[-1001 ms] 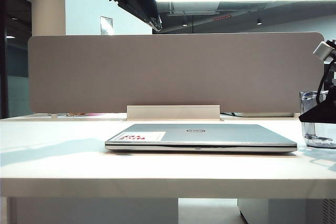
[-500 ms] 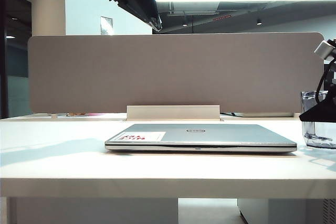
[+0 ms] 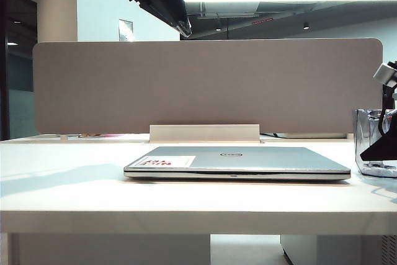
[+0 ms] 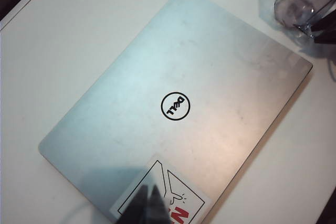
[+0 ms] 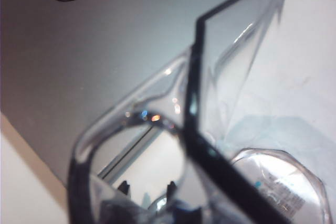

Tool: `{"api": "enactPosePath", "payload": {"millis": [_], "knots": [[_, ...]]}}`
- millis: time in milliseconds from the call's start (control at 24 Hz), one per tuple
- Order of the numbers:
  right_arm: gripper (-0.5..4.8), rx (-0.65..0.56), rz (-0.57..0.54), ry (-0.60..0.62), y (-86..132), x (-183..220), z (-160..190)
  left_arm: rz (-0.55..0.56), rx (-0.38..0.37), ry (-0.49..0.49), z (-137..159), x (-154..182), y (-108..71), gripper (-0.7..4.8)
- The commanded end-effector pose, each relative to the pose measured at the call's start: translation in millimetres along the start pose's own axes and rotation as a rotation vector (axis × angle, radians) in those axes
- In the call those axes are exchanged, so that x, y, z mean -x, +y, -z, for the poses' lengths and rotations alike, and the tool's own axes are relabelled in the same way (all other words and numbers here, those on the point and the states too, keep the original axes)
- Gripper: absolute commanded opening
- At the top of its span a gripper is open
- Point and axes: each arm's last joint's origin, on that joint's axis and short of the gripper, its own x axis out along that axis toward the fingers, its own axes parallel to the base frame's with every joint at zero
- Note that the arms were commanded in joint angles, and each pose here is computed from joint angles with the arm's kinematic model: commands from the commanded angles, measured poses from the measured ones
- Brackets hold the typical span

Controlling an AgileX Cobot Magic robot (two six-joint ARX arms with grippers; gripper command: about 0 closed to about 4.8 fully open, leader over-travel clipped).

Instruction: Pick up the water cup and place it on the right side of the laptop.

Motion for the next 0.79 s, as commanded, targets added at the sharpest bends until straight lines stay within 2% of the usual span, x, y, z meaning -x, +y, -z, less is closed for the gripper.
{"api": "enactPosePath", "payload": {"millis": [42, 209, 334, 417, 792], "knots": [[1.09, 0.002, 0.006, -0.024, -0.4, 2.5, -6.0, -0.002, -0.008, -0.01, -1.1, 1.2, -0.4, -0.03], [1.19, 0.027, 0.028, -0.045, 2.6, 11.0, -17.2, -0.002, -0.008, -0.01, -1.2, 1.2, -0.3, -0.03], [1.87, 0.004, 0.072, 0.0, 5.1, 16.3, -18.7, -0.002, -0.008, -0.011, -1.2, 1.2, -0.3, -0.03], [2.02, -0.009, 0.078, 0.02, 6.7, 18.6, -18.7, -0.002, -0.008, -0.011, -1.2, 1.2, -0.3, -0.03], [2.03, -0.051, 0.097, 0.083, 14.1, 29.4, -20.9, 0.001, -0.006, -0.003, -0.5, 1.2, -0.6, -0.03]]}}
